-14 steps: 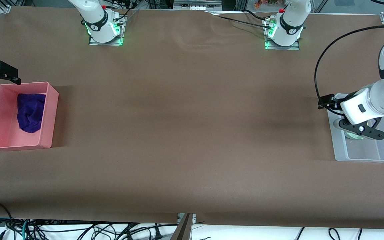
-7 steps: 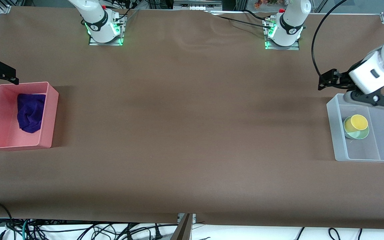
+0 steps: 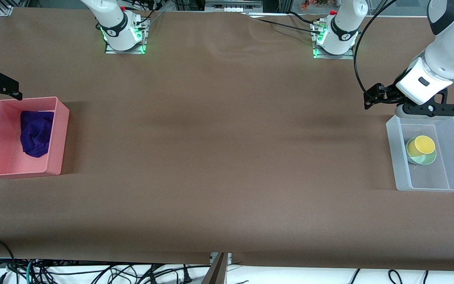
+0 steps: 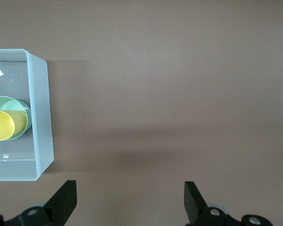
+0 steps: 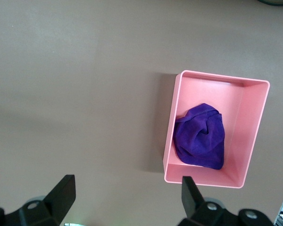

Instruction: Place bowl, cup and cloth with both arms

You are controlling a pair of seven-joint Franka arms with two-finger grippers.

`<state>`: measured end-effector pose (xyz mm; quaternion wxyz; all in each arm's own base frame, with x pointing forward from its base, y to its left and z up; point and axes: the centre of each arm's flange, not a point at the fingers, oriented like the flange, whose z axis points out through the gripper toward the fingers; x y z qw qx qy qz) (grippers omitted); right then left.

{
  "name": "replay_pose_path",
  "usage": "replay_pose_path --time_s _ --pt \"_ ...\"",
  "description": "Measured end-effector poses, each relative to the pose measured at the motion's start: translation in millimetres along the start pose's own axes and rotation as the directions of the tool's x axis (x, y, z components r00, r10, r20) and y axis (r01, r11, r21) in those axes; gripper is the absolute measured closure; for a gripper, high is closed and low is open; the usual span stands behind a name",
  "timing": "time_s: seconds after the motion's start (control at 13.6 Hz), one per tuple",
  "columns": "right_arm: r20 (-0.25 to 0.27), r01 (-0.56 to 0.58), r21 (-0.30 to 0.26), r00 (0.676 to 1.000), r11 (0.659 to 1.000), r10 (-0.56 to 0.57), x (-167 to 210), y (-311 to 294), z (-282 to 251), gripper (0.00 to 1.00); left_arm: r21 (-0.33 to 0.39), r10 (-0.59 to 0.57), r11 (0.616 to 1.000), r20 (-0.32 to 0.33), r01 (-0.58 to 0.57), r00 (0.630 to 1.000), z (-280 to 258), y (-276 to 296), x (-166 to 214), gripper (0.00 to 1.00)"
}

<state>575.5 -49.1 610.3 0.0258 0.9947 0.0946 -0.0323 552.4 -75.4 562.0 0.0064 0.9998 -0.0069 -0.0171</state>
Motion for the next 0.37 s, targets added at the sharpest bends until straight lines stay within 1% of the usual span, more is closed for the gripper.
replay_pose_path --time_s 0.37 --pt "0.001 0.0 0.001 1.0 1.0 0.0 -0.1 0.1 0.1 0.0 0.014 -0.006 1.0 -0.005 0.006 1.0 -0.6 -5.5 0.3 0.0"
